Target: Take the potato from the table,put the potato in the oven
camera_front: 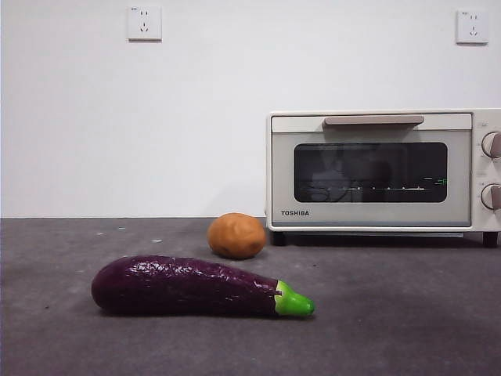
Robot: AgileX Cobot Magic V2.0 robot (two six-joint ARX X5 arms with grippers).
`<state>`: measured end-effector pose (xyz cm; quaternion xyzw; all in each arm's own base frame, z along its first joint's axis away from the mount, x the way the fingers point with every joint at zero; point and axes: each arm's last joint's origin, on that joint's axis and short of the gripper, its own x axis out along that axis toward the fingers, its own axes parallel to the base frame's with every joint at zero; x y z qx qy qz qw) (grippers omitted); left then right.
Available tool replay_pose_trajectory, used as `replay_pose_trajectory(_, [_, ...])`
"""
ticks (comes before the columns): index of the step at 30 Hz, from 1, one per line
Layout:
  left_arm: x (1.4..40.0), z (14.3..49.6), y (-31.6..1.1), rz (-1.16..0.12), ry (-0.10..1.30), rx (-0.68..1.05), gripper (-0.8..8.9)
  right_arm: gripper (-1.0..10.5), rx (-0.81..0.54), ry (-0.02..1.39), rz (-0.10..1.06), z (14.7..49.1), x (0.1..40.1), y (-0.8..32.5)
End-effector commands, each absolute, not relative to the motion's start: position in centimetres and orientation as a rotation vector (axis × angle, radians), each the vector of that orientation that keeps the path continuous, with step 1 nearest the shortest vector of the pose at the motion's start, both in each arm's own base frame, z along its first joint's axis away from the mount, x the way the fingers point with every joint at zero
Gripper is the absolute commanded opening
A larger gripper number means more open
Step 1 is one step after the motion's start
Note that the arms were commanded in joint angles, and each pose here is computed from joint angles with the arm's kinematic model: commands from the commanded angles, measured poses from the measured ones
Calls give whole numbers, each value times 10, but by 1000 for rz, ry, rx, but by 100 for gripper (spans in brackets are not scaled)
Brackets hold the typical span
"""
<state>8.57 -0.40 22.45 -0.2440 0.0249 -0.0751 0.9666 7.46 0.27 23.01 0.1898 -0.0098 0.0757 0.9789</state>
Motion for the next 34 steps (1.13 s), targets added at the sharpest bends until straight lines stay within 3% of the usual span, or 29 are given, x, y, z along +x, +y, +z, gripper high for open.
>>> replay_pose_trajectory(1, [82, 242, -4, -183, 19, -563, -5, 1, 389, -75, 165, 251, 65, 3])
replay_pose_trajectory(9, [81, 293, -7, -312, -22, -618, -4, 1, 363, -215, 175, 305, 31, 4])
replay_pose_trajectory(16, [99, 328, -11, -462, -32, -658, -5, 1, 356, -270, 187, 331, 11, 4])
replay_pose_trajectory(22, [136, 350, -16, -605, 46, -645, -4, 0, 297, -57, 142, 342, 11, 4])
replay_pose_trajectory(27, [183, 359, -28, -737, 234, -668, -4, 1, 291, 181, 106, 349, 22, 4])
replay_pose_trajectory(34, [247, 362, -67, -826, 515, -629, -4, 1, 306, 382, 67, 358, 41, 3])
